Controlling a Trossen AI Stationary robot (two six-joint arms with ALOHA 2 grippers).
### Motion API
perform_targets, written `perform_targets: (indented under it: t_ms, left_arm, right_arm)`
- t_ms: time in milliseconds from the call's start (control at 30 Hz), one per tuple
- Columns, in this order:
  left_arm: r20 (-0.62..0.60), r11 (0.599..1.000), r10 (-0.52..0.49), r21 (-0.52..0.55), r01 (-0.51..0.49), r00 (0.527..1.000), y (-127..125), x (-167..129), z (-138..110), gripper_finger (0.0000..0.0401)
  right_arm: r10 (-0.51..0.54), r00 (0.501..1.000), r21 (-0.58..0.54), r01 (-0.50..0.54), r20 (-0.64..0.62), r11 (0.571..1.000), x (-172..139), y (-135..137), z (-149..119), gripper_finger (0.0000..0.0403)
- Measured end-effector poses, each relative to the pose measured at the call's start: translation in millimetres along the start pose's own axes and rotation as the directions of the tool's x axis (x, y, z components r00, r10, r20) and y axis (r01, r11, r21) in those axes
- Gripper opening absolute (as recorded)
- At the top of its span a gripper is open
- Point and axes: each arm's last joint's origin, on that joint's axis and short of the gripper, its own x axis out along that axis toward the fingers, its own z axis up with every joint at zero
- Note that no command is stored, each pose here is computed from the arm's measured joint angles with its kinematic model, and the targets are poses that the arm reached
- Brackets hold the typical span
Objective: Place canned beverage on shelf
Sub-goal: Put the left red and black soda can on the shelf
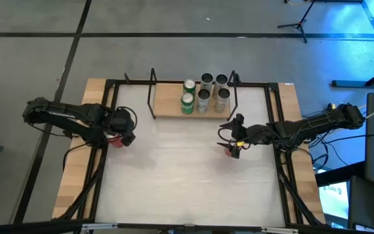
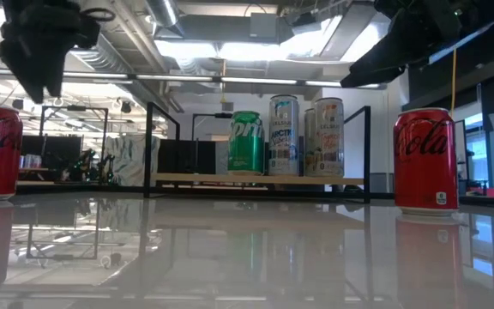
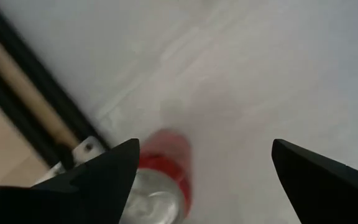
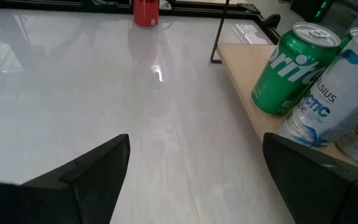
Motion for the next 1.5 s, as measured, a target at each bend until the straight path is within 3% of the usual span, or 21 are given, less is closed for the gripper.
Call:
perform_targets:
  t_ms: [333,500,767,1033,1300,1500]
  left_arm:
    - [-0.223,0.997,0.076,-0.004,-0.078,0.972,6.8,5.3,-3.5,0.0349]
    - [-0.262,0.997,0.066,-0.009,-0.071,0.963,6.0,5.8,-4.5,0.0349]
    - [-0.256,0.987,0.157,0.018,-0.158,0.954,4.6,10.6,-3.0,0.0349]
    - [-0.332,0.969,0.245,0.095,-0.226,0.911,1.3,33.5,-8.1,0.0349]
    - [-0.325,0.976,0.210,0.127,-0.178,0.922,-1.9,42.1,-8.8,0.0347]
    - [-0.326,0.981,0.167,0.153,-0.122,0.931,-4.7,49.2,-9.7,0.0319]
  right_arm:
    - [0.001,1.000,-0.005,-0.001,0.013,1.000,0.0,0.1,1.3,0.0363]
    - [0.001,1.000,-0.015,-0.001,0.014,1.000,0.0,0.1,1.5,0.0363]
    - [0.001,1.000,-0.015,-0.001,0.014,1.000,0.0,0.1,1.4,0.0363]
    - [0.001,1.000,-0.014,-0.001,0.014,1.000,0.1,0.1,1.5,0.0363]
    - [0.001,1.000,-0.014,-0.001,0.015,1.000,0.1,0.1,1.5,0.0363]
    - [0.001,1.000,-0.013,-0.001,0.015,1.000,0.1,0.1,1.5,0.0363]
